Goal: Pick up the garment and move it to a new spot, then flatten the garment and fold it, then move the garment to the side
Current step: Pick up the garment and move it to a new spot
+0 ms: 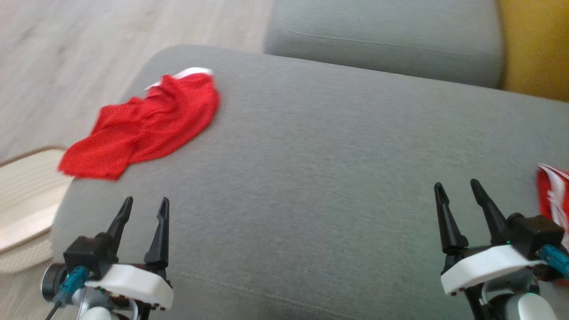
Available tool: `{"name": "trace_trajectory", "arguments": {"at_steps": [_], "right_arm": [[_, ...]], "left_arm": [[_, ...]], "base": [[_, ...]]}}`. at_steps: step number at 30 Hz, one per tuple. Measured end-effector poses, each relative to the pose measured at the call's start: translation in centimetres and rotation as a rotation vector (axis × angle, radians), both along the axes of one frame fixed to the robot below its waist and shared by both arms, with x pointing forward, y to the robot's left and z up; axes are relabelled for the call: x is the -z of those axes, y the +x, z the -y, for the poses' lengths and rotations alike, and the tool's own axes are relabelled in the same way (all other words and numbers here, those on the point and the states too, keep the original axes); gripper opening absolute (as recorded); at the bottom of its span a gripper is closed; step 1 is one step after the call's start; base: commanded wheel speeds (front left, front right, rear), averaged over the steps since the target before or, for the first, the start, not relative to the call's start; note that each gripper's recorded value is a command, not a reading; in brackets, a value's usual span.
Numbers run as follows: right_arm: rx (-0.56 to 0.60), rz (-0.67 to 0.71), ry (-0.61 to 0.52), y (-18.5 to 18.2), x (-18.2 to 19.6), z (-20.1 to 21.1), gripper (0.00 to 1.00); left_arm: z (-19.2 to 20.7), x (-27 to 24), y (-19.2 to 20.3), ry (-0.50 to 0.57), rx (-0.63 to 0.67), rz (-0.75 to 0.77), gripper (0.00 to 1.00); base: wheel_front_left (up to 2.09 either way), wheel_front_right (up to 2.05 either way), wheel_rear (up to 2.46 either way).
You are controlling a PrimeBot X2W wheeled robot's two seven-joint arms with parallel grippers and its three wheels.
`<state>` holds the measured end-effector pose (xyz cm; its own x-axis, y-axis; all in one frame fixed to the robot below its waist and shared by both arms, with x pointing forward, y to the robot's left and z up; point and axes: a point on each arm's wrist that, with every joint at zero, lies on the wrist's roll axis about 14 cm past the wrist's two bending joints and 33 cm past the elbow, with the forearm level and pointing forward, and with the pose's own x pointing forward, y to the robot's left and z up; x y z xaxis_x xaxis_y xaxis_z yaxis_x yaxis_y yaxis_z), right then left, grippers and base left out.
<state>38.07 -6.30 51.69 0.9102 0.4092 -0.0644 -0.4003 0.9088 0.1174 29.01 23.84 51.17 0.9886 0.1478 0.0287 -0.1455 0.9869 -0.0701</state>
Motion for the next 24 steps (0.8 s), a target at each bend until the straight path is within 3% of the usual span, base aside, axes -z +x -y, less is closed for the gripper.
{"name": "trace_trajectory", "arguments": {"at_steps": [9,24], "right_arm": [[-0.140,0.009,-0.001,0.0,-0.4,-4.8,1.00],[-0.160,-0.026,0.000,0.7,0.7,-5.5,1.00]], "left_arm": [[-3.3,-0.2,-3.3,0.008,-0.129,0.009,1.00],[-4.2,-1.1,-2.3,0.019,-0.151,0.025,1.00]], "base": [[0.00,0.00,0.00],[0.00,0.00,0.00]]}}
